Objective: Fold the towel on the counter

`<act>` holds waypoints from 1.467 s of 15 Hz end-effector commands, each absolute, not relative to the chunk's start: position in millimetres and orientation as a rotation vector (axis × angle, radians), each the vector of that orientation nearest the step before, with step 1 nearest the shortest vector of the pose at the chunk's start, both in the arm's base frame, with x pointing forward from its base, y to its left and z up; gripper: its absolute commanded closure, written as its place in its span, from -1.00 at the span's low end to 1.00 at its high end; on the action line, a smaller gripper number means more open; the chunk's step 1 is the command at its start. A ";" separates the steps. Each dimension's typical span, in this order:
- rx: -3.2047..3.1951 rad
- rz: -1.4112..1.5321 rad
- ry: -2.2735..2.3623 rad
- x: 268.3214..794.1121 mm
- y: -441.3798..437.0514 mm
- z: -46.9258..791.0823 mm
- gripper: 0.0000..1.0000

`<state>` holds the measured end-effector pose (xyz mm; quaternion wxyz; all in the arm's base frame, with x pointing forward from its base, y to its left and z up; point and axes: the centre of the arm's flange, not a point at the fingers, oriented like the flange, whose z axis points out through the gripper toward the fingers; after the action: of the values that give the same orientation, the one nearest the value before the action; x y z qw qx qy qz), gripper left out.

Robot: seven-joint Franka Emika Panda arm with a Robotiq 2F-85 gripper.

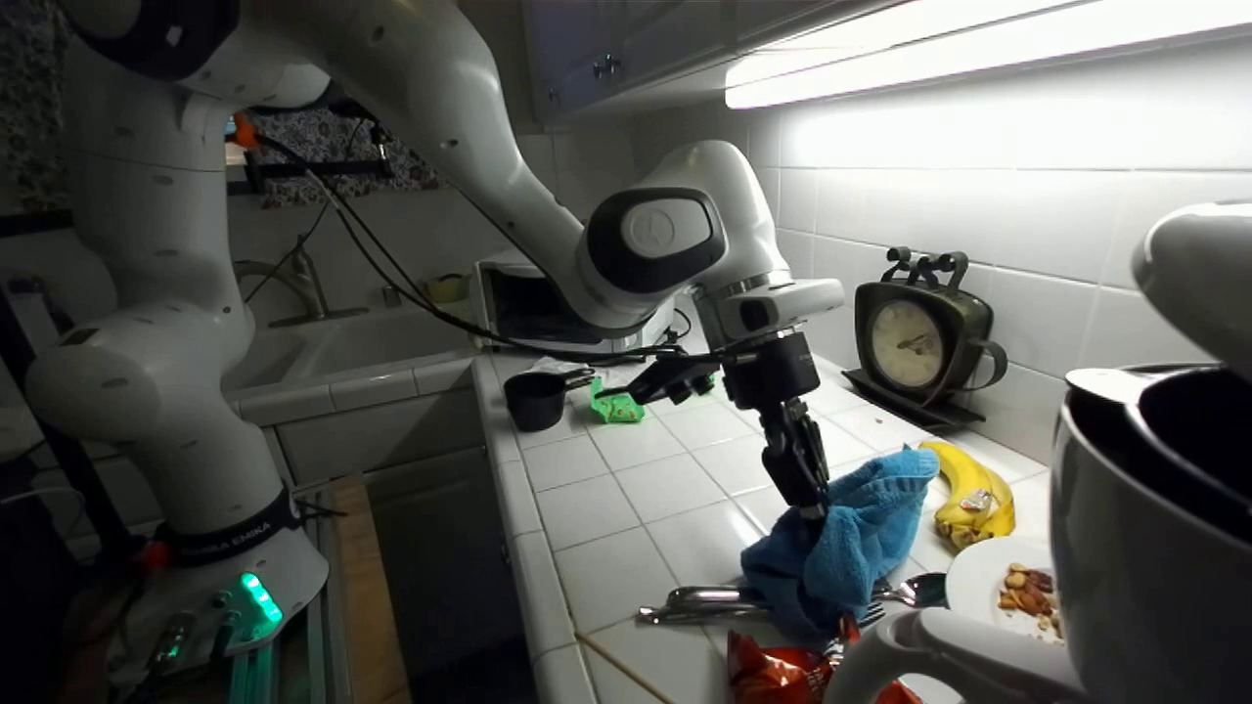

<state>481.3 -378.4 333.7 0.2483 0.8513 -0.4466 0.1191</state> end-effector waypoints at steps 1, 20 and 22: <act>2.331 0.300 -1.227 497.1 -384.3 320.9 0.90; 2.477 0.228 -1.062 556.3 -290.8 314.2 0.89; 2.492 0.206 -1.027 558.6 -279.2 316.7 0.89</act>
<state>553.6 -294.2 309.7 0.2241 0.8908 -0.3843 0.0921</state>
